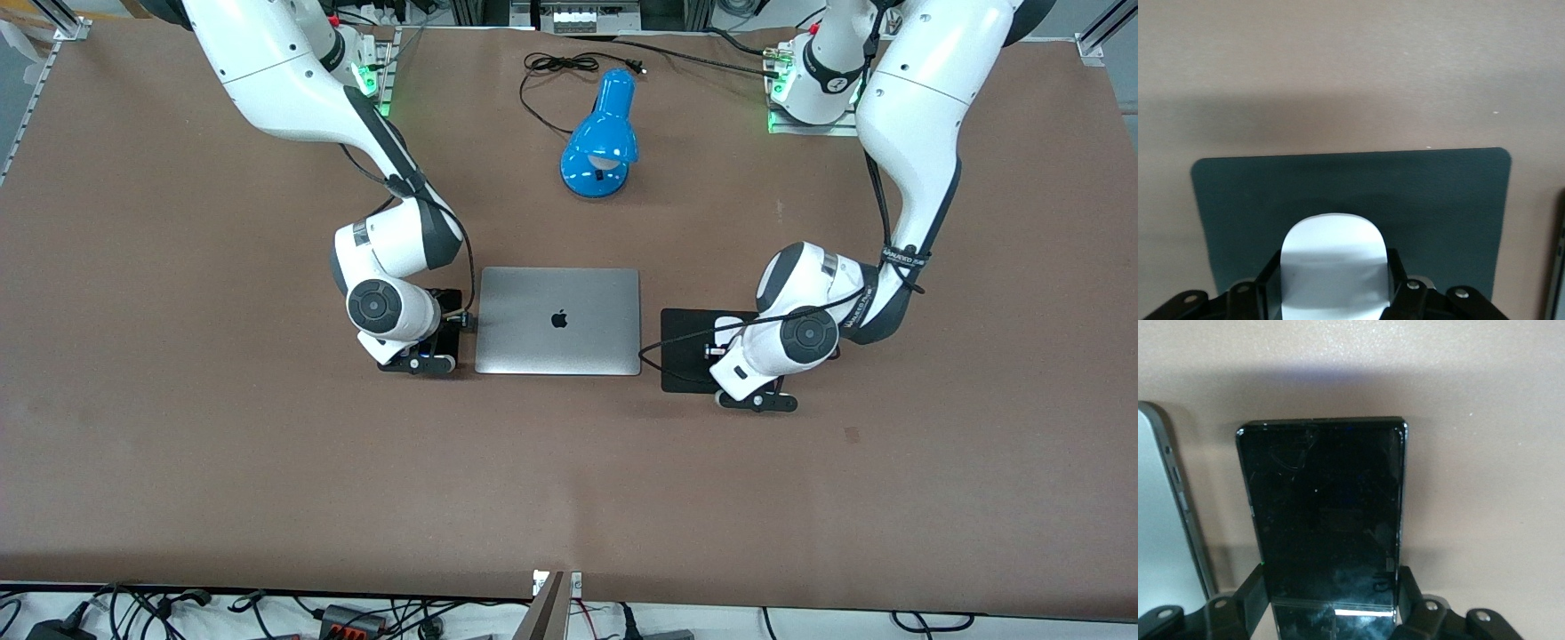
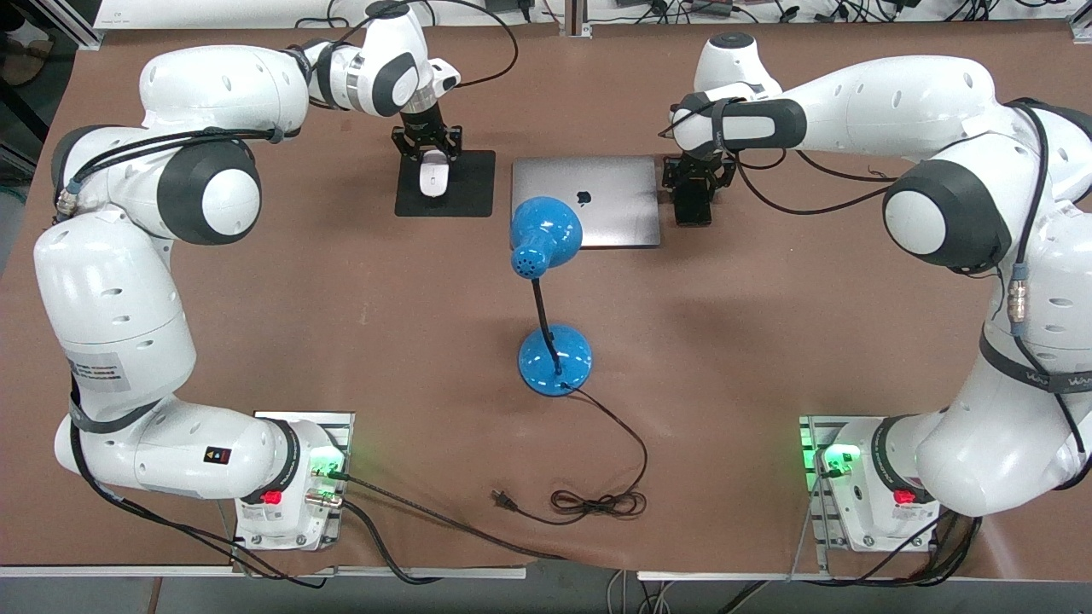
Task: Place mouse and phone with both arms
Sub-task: 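Lower the phone beside the laptop while the left gripper sets the mouse down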
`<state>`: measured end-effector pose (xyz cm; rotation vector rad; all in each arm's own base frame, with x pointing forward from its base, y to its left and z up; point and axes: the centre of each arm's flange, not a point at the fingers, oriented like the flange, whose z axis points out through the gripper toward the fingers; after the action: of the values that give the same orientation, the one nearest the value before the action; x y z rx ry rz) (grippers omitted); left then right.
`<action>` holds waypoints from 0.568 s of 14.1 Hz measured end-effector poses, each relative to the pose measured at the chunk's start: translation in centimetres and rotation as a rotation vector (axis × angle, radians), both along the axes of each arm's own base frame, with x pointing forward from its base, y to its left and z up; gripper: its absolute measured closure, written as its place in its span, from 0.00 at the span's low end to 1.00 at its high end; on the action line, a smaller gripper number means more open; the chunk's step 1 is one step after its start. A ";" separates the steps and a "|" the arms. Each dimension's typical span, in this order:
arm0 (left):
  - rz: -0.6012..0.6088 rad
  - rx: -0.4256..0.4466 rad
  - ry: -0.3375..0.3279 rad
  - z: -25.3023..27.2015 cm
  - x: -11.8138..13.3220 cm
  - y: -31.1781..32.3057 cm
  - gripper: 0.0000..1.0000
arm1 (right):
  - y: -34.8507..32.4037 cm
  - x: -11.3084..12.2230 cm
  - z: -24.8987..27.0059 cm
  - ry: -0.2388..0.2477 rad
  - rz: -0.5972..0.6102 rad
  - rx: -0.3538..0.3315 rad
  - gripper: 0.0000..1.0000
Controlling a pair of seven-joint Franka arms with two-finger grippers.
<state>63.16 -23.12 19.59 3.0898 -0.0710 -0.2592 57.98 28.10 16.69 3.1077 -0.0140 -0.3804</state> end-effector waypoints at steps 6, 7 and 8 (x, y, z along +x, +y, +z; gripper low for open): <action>-0.052 0.030 -0.035 0.0 0.0 -0.7 0.25 | 0.0 0.1 0.4 0.000 0.041 0.011 0.20; -0.049 0.031 -0.035 0.0 0.0 -0.5 0.15 | 0.0 0.0 0.4 0.001 0.041 0.010 0.20; -0.042 0.031 -0.037 0.1 0.2 -0.1 0.06 | 0.0 0.0 0.4 0.002 0.041 0.010 0.20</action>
<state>63.41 -23.17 19.68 3.1275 -0.1339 -0.2065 58.01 28.06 17.05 3.1119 0.0523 -0.3833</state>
